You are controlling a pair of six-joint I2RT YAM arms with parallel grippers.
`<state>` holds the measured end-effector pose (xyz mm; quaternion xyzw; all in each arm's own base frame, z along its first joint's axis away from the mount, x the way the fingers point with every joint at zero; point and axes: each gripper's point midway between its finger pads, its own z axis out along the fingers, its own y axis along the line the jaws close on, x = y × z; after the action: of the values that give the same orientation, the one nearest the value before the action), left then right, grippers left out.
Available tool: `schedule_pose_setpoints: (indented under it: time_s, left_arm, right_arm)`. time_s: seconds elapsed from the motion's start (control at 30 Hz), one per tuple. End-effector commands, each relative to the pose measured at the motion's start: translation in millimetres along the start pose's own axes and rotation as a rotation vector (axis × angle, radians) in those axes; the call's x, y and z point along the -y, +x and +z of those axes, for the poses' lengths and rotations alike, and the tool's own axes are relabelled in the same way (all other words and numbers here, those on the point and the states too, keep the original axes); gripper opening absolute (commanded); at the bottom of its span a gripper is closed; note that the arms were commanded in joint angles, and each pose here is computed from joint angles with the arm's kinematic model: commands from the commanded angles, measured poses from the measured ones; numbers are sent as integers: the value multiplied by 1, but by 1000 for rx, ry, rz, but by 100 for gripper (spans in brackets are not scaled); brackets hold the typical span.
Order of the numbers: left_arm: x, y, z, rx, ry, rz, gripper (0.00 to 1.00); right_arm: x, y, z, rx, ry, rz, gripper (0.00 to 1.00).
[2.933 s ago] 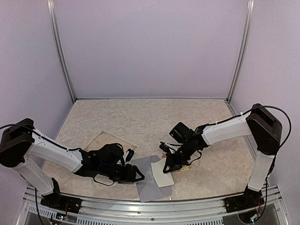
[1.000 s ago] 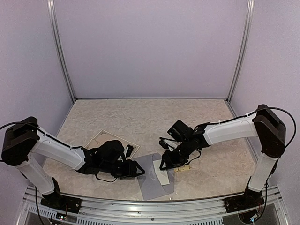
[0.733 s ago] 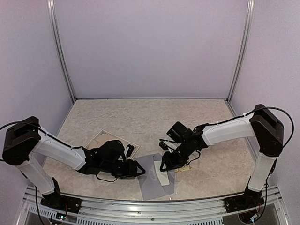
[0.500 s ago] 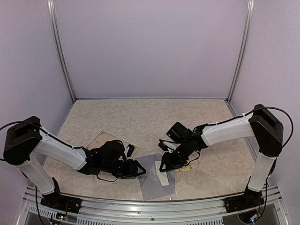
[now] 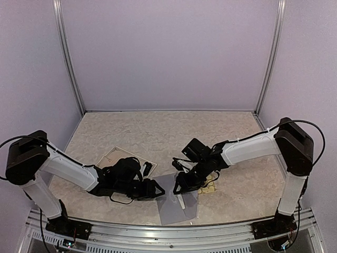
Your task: Place the letter into the envelope and seal it
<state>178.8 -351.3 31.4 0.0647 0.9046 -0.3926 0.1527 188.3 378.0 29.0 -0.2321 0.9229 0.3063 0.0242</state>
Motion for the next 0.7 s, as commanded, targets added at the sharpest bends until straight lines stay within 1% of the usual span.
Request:
schedule_pose_setpoints:
  time_s: [0.0, 0.4, 0.47, 0.53, 0.67]
  left_arm:
    - [-33, 19, 6, -71, -109, -16, 53]
    - [-31, 17, 5, -61, -113, 2, 53]
    - [-27, 12, 1, -45, -114, 19, 54]
    - [-18, 4, -7, -20, -109, 46, 60]
    - [10, -28, -40, 81, -102, 103, 73]
  right_arm:
    - [-12, -6, 8, 5, -33, -19, 37]
    - [-18, -12, 4, 30, -29, -33, 37]
    - [-19, -14, -2, 43, -15, -38, 39]
    - [-20, -17, -12, 58, 18, -53, 41]
    - [-20, -27, -38, 113, 78, -80, 49]
